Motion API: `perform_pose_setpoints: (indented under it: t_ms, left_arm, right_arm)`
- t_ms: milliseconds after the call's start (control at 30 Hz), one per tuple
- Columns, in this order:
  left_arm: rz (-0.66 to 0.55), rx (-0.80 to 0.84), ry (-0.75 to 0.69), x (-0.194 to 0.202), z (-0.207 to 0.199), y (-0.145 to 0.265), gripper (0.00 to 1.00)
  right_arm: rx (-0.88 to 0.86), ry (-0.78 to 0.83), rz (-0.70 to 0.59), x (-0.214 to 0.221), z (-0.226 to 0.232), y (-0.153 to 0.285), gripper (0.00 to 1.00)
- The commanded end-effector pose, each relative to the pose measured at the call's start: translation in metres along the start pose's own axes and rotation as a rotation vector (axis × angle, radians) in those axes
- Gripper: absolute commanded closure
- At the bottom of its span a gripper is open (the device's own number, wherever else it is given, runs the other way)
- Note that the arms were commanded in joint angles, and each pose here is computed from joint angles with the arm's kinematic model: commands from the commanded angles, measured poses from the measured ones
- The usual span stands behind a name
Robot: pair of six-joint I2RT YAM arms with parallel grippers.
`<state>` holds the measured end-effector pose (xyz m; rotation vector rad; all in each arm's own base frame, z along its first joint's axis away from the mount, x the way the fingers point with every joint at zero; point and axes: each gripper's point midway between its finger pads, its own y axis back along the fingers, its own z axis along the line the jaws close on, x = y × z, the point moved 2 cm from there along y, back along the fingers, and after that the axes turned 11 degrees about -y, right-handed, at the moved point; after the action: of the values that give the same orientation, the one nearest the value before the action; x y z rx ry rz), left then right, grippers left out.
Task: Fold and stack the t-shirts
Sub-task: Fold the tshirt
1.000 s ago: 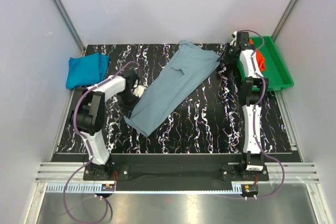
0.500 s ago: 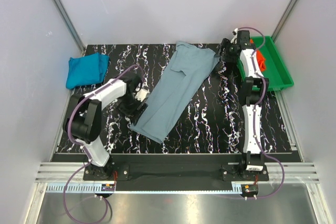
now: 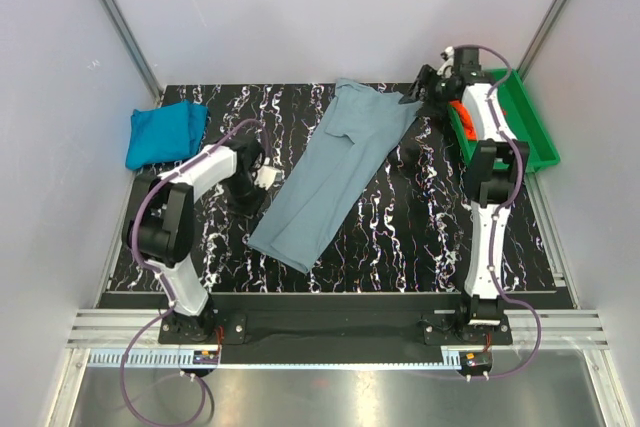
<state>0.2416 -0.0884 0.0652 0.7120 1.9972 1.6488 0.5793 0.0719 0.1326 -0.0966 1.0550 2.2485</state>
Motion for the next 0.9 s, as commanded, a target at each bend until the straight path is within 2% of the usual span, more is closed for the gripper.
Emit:
perform_pose_setpoints:
  t_ms: [0, 33, 233, 400, 700, 867]
  left_arm:
    - [-0.086, 0.048, -0.025, -0.023, -0.008, 0.023, 0.94]
    - [-0.112, 0.054, -0.032, -0.031, -0.009, 0.033, 1.00]
    - [-0.138, 0.115, -0.066, -0.050, -0.014, 0.044, 1.00]
    - [-0.102, 0.205, -0.053, -0.059, -0.020, 0.024, 1.00]
    - [-0.028, 0.252, -0.040, -0.058, -0.023, -0.011, 1.00]
    - [0.009, 0.256, -0.008, -0.063, -0.019, -0.028, 1.00]
  right_arm:
    - [-0.153, -0.029, 0.169, 0.056, 0.057, -0.013, 0.25]
    - [-0.171, -0.029, 0.194, 0.064, 0.061, -0.017, 0.26]
    - [-0.153, -0.017, 0.272, 0.100, 0.064, -0.055, 0.27]
    - [-0.119, -0.006, 0.276, 0.103, 0.052, -0.067, 0.27]
    - [-0.082, -0.019, 0.273, 0.100, 0.036, -0.064, 0.27]
    - [0.003, -0.003, 0.247, 0.097, 0.013, -0.075, 0.27]
